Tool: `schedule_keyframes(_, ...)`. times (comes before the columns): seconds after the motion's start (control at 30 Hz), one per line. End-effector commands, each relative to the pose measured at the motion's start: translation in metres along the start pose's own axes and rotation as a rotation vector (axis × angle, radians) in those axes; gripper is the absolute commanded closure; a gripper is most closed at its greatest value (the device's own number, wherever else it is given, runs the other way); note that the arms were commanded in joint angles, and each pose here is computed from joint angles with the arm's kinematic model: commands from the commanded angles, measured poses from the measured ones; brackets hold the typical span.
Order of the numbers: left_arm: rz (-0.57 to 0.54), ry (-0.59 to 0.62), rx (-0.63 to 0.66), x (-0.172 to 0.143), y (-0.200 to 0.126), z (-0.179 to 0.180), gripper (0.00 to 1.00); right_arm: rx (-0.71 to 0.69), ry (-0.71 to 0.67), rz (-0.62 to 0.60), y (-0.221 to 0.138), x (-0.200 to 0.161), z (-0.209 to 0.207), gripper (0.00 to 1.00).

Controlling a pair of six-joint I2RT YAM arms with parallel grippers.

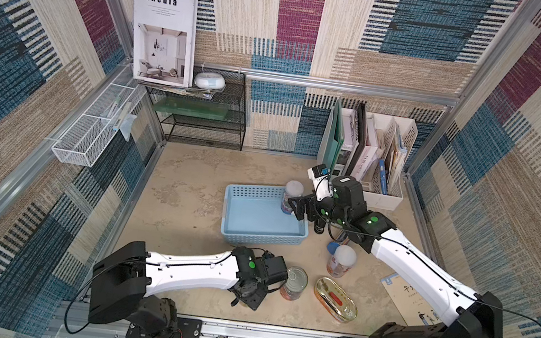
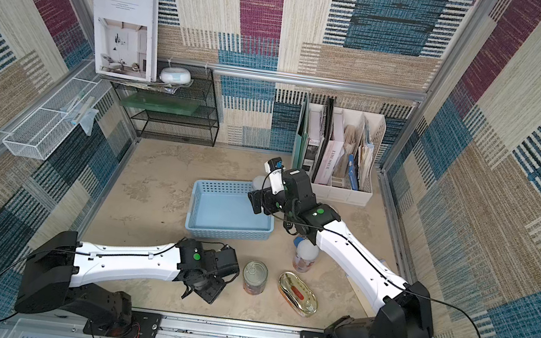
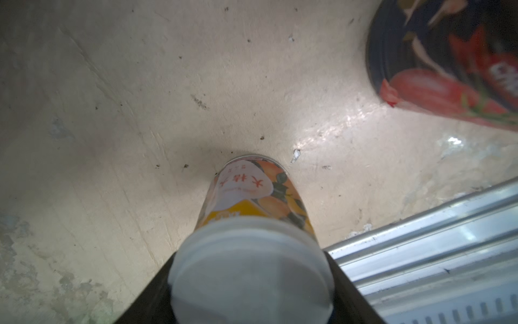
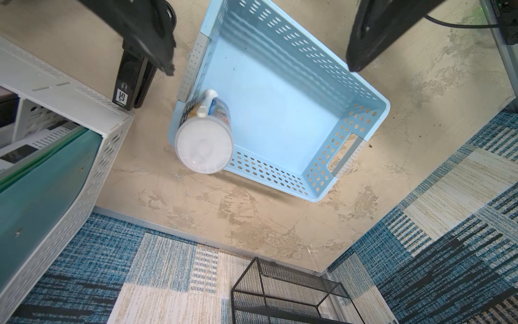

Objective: Put the canned food in the basket
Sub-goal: Pick up the canned food from the center of the board, then place the canned food in the basket.

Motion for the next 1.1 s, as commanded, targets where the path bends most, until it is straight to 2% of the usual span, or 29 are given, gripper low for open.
schedule_keyframes(0.0,-0.008,0.017,-0.016,0.002,-0.001,-0.003,0.42,-0.026,-0.003,0.006,-0.003,-0.004,-0.003,0.01)
schedule_keyframes(0.13,-0.013,0.035,-0.032,0.004,-0.014,-0.005,0.48,-0.038,0.002,0.01,-0.006,-0.009,-0.005,0.01)
schedule_keyframes(0.23,-0.032,0.05,-0.049,0.007,-0.032,-0.006,0.49,-0.053,0.005,0.016,-0.008,-0.012,-0.007,0.01)
schedule_keyframes(0.5,-0.153,0.089,-0.07,0.022,-0.092,0.003,0.51,-0.117,0.033,-0.024,-0.025,-0.009,-0.015,0.01)
schedule_keyframes(0.7,-0.228,0.092,-0.071,0.054,-0.127,0.022,0.51,-0.115,0.036,-0.044,-0.038,-0.004,-0.014,0.01)
schedule_keyframes(1.07,-0.255,0.096,-0.05,0.134,-0.137,0.048,0.53,-0.166,0.067,-0.074,-0.064,-0.007,-0.02,0.01)
Point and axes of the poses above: each gripper's point midway between its finger pads, its own y axis out along the fingers, its own z axis along the line the jaws close on, x = y × z, the point moved 4 cm from there along -y, back along the fingers, and after that the axes turned 1 degree about y, right-handed, at the moved point
